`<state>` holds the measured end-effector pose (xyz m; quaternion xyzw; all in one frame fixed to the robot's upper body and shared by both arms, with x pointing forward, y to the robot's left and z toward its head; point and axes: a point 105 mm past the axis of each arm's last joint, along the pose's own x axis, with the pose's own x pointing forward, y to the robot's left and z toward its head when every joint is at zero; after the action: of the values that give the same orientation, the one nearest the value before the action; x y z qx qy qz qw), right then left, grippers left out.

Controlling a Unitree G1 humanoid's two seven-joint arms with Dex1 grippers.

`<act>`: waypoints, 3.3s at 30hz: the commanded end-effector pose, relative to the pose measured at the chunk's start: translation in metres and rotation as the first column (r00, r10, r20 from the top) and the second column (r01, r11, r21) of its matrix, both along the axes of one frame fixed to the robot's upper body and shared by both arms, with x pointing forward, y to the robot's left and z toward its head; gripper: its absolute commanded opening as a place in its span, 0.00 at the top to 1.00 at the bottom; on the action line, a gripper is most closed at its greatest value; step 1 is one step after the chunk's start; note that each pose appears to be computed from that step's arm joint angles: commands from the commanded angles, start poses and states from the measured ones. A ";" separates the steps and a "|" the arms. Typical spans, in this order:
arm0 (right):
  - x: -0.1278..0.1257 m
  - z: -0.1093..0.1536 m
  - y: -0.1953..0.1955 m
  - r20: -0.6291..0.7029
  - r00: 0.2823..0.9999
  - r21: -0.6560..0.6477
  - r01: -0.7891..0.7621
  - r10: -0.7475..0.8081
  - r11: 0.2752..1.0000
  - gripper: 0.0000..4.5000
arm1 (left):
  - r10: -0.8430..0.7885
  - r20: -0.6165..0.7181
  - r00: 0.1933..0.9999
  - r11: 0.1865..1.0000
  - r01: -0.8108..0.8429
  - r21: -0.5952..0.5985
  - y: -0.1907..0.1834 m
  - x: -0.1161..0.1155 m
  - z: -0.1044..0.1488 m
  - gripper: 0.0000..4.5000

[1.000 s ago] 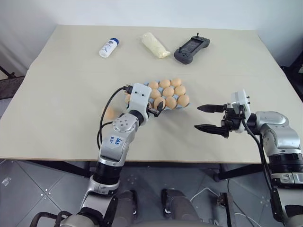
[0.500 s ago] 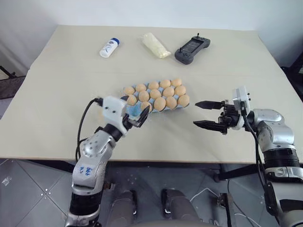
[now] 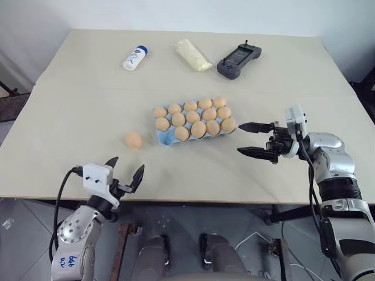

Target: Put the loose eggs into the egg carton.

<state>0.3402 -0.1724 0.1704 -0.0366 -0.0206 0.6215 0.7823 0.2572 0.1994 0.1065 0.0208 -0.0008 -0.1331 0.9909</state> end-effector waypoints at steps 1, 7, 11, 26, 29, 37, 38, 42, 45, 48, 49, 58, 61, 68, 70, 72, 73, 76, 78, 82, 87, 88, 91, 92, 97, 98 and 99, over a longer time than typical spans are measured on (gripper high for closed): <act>-0.003 0.011 0.000 0.049 0.998 0.008 -0.048 0.047 0.999 0.00 | 0.034 0.061 0.998 0.999 -0.034 -0.001 0.008 -0.002 0.014 0.00; 0.000 0.008 0.000 0.041 0.998 -0.018 -0.037 0.038 0.999 0.00 | 0.061 0.108 0.992 0.998 -0.060 -0.017 0.012 0.011 0.031 0.00; 0.001 0.007 0.001 0.037 0.999 -0.022 -0.031 0.031 0.999 0.00 | 0.074 0.136 0.988 0.997 -0.070 -0.030 0.014 0.031 0.047 0.00; 0.001 0.007 0.003 0.033 0.999 -0.024 -0.013 0.014 1.000 0.00 | 0.006 -0.042 0.999 1.000 -0.006 -0.010 0.003 0.100 0.015 0.00; 0.000 0.008 0.003 0.033 0.999 -0.024 -0.007 0.008 1.000 0.00 | -0.023 -0.061 0.998 1.000 0.023 0.001 -0.002 0.106 0.013 0.04; 0.000 0.010 0.002 0.036 0.999 -0.026 0.007 -0.006 1.000 0.00 | -0.084 0.012 0.996 0.996 0.084 -0.025 -0.002 0.104 0.037 0.53; 0.001 0.010 0.002 0.036 0.999 -0.027 0.009 -0.009 1.000 0.00 | -0.094 0.022 0.995 0.995 0.094 -0.017 -0.002 0.103 0.041 0.56; 0.001 0.011 0.002 0.038 0.999 -0.025 0.013 -0.012 1.000 0.00 | -0.177 0.100 0.979 0.983 0.172 0.061 -0.013 0.103 0.072 0.58; 0.002 0.011 0.003 0.041 0.999 -0.024 0.017 -0.016 1.000 0.00 | -0.310 0.165 0.936 0.945 0.285 0.160 -0.031 0.100 0.093 0.58; 0.002 0.011 0.003 0.042 0.999 -0.023 0.019 -0.018 1.000 0.00 | -0.388 0.154 0.909 0.915 0.360 0.182 -0.045 0.103 0.097 0.58; 0.002 0.011 0.003 0.043 0.999 -0.022 0.021 -0.020 1.000 0.00 | -0.427 0.143 0.893 0.898 0.399 0.187 -0.052 0.104 0.096 0.58; -0.002 0.008 -0.001 0.045 0.997 -0.017 0.058 -0.058 0.998 0.00 | -0.489 0.054 0.871 0.851 0.462 0.250 -0.074 0.126 0.072 0.58; -0.005 0.006 -0.002 0.045 0.996 -0.015 0.072 -0.071 0.997 0.00 | -0.504 0.050 0.863 0.846 0.481 0.229 -0.078 0.127 0.071 0.58; -0.010 0.003 -0.004 0.040 0.995 -0.013 0.091 -0.091 0.996 0.00 | -0.567 0.045 0.822 0.812 0.550 0.194 -0.088 0.120 0.070 0.16; -0.011 0.003 -0.003 0.040 0.995 -0.011 0.092 -0.092 0.996 0.00 | -0.572 0.043 0.819 0.810 0.556 0.188 -0.090 0.119 0.070 0.02; -0.010 0.003 -0.003 0.040 0.995 -0.010 0.093 -0.093 0.996 0.00 | -0.560 0.042 0.827 0.817 0.543 0.192 -0.087 0.120 0.071 0.01; -0.010 0.004 -0.003 0.041 0.995 -0.009 0.094 -0.094 0.996 0.00 | -0.547 0.047 0.836 0.825 0.529 0.198 -0.084 0.121 0.072 0.01; -0.009 0.004 -0.002 0.043 0.994 -0.008 0.097 -0.096 0.995 0.00 | -0.501 0.092 0.861 0.857 0.478 0.191 -0.071 0.124 0.084 0.01; -0.009 0.004 -0.002 0.044 0.994 -0.008 0.099 -0.098 0.995 0.00 | -0.456 0.102 0.884 0.883 0.436 0.175 -0.058 0.125 0.091 0.01; -0.007 0.004 -0.002 0.043 0.994 -0.008 0.099 -0.099 0.995 0.00 | -0.408 0.130 0.904 0.911 0.393 0.122 -0.030 0.117 0.101 0.01; -0.003 0.005 0.000 0.052 0.995 -0.013 0.085 -0.084 0.996 0.00 | -0.482 0.069 0.873 0.873 0.472 0.124 -0.008 0.093 0.086 0.01; -0.002 0.005 0.000 0.055 0.995 -0.015 0.082 -0.082 0.996 0.00 | -0.487 0.053 0.872 0.869 0.478 0.128 -0.003 0.088 0.082 0.01; 0.001 0.003 0.001 0.057 0.995 -0.018 0.081 -0.080 0.997 0.00 | -0.479 0.036 0.877 0.874 0.473 0.111 0.010 0.080 0.075 0.01; 0.002 0.003 0.002 0.057 0.995 -0.018 0.080 -0.079 0.997 0.00 | -0.470 0.028 0.882 0.878 0.464 0.117 0.015 0.078 0.072 0.01; 0.007 0.005 0.005 0.075 0.995 0.002 0.069 -0.069 0.998 0.00 | -0.431 0.063 0.900 0.899 0.423 0.115 0.027 0.076 0.070 0.01; 0.008 0.005 0.005 0.076 0.995 0.002 0.067 -0.067 0.998 0.00 | -0.432 0.062 0.900 0.899 0.424 0.114 0.026 0.075 0.070 0.01; 0.008 0.005 0.005 0.076 0.995 0.000 0.066 -0.066 0.998 0.00 | -0.434 0.060 0.899 0.898 0.425 0.115 0.026 0.075 0.069 0.01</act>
<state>0.3478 -0.1667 0.1672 -0.0526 -0.0298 0.5902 0.8050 0.3354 0.2244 0.1644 0.0689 -0.0150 -0.3475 0.9350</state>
